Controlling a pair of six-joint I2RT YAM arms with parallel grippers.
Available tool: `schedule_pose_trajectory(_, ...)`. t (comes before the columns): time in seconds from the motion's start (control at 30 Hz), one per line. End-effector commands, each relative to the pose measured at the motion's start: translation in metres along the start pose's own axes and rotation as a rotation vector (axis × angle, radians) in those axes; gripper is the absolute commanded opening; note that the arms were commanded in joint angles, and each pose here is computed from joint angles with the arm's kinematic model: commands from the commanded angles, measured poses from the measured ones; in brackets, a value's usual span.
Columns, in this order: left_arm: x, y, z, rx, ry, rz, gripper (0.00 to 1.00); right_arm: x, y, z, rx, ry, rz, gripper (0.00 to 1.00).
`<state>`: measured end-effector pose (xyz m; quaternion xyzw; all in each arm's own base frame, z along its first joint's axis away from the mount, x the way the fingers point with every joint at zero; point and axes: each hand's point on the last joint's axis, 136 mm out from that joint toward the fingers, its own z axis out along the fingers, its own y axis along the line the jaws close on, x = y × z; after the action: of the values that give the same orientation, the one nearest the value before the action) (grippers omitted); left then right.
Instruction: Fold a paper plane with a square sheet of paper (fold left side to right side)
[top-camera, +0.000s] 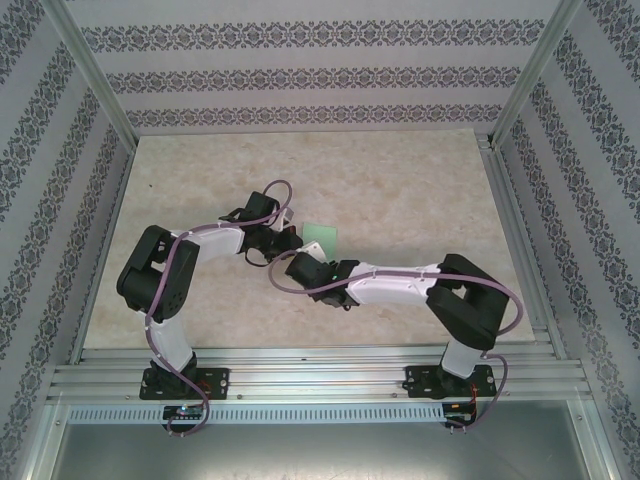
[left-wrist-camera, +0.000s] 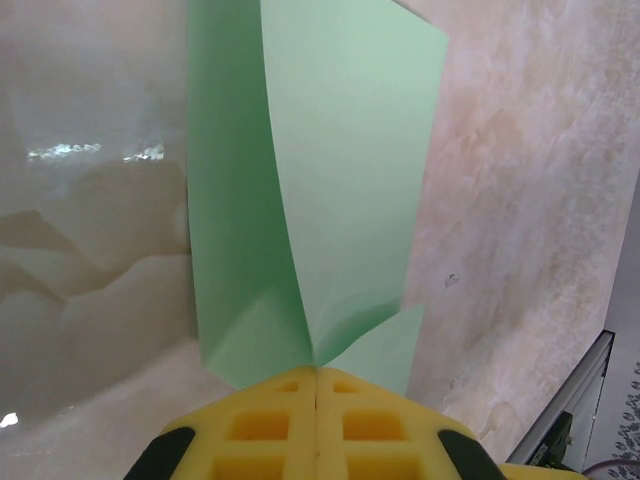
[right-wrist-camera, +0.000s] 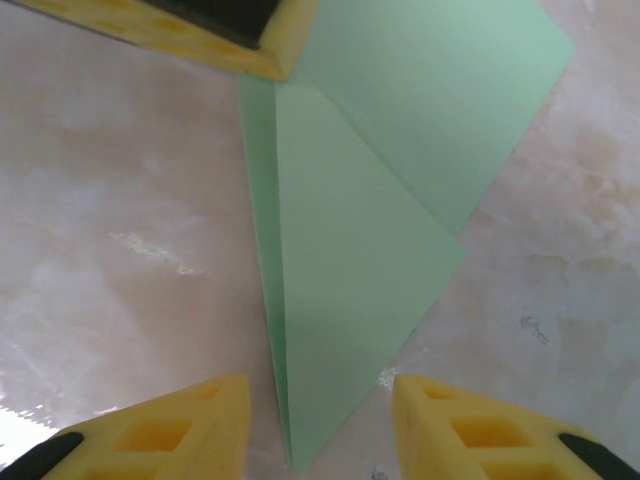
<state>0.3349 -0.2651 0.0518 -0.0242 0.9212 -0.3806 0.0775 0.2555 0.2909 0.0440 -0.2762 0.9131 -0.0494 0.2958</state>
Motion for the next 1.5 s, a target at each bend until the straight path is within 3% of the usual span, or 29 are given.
schedule_pose_trajectory(0.0, -0.003, -0.018, -0.005, 0.044, -0.014, 0.027, 0.04, -0.005, -0.01, 0.005, 0.12, 0.004, -0.088, 0.4)
schedule_pose_trajectory(0.57, -0.006, -0.024, -0.008, 0.048, -0.019, 0.036, 0.04, 0.002, -0.003, 0.025, 0.149, 0.054, -0.114, 0.27)
schedule_pose_trajectory(0.87, -0.008, -0.029, -0.011, 0.064, -0.023, 0.04, 0.04, -0.008, -0.002, 0.017, 0.108, 0.014, -0.063, 0.27)
schedule_pose_trajectory(1.2, -0.008, -0.033, -0.018, 0.054, -0.038, 0.007, 0.04, -0.025, -0.023, -0.016, -0.053, -0.132, 0.121, 0.31)
schedule_pose_trajectory(1.47, -0.007, -0.037, -0.019, 0.05, -0.036, -0.015, 0.04, -0.023, -0.013, -0.006, -0.07, -0.096, 0.096, 0.34)
